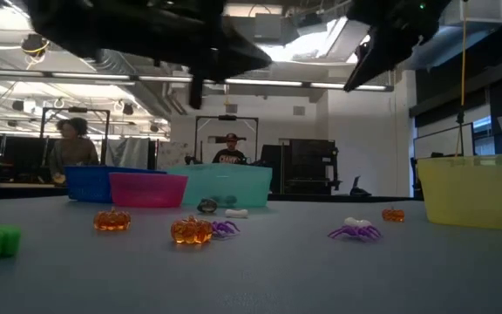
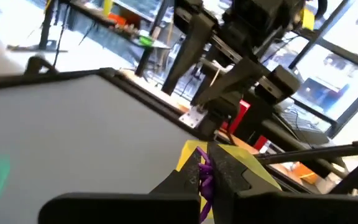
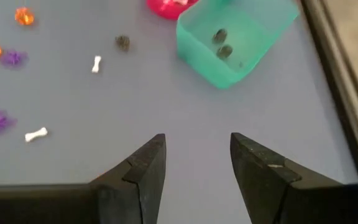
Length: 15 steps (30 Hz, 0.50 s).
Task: Sort Halloween decoration
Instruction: Put the purple spider toy into the yellow bin
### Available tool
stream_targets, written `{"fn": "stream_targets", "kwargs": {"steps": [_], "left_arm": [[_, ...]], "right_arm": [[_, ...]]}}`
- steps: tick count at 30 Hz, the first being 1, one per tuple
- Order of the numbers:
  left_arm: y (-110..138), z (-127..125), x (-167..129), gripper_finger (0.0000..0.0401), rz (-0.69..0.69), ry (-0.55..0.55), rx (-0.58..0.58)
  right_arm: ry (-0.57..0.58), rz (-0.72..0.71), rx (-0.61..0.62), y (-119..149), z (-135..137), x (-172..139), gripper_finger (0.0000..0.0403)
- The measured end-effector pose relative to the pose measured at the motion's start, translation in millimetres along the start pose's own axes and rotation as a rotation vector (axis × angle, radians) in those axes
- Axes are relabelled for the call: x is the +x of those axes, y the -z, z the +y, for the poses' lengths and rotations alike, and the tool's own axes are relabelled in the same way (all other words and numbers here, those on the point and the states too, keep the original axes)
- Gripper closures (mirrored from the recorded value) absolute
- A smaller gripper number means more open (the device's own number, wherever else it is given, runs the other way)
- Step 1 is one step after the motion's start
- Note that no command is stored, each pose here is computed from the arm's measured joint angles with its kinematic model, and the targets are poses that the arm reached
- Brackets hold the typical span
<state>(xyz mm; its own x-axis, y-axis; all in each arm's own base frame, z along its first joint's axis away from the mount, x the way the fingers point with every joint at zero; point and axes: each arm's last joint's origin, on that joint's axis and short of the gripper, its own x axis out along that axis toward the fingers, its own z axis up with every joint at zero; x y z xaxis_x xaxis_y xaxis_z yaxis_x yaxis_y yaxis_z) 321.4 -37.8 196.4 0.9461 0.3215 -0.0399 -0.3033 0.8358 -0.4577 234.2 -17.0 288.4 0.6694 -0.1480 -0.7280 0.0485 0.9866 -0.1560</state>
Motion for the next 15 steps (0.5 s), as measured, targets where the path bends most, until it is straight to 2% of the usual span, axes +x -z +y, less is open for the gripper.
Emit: {"fn": "stream_targets", "kwargs": {"steps": [8,15], "left_arm": [[0,-20,73,0.0401,0.007,0.167,0.17],[7,-44,125,0.0401,-0.02,0.328,0.27]], "right_arm": [[0.118,-0.036,0.008,-2,-4,-9,0.0224],[0.125,-0.064,0.013,-4,-5,-9,0.0224]]}}
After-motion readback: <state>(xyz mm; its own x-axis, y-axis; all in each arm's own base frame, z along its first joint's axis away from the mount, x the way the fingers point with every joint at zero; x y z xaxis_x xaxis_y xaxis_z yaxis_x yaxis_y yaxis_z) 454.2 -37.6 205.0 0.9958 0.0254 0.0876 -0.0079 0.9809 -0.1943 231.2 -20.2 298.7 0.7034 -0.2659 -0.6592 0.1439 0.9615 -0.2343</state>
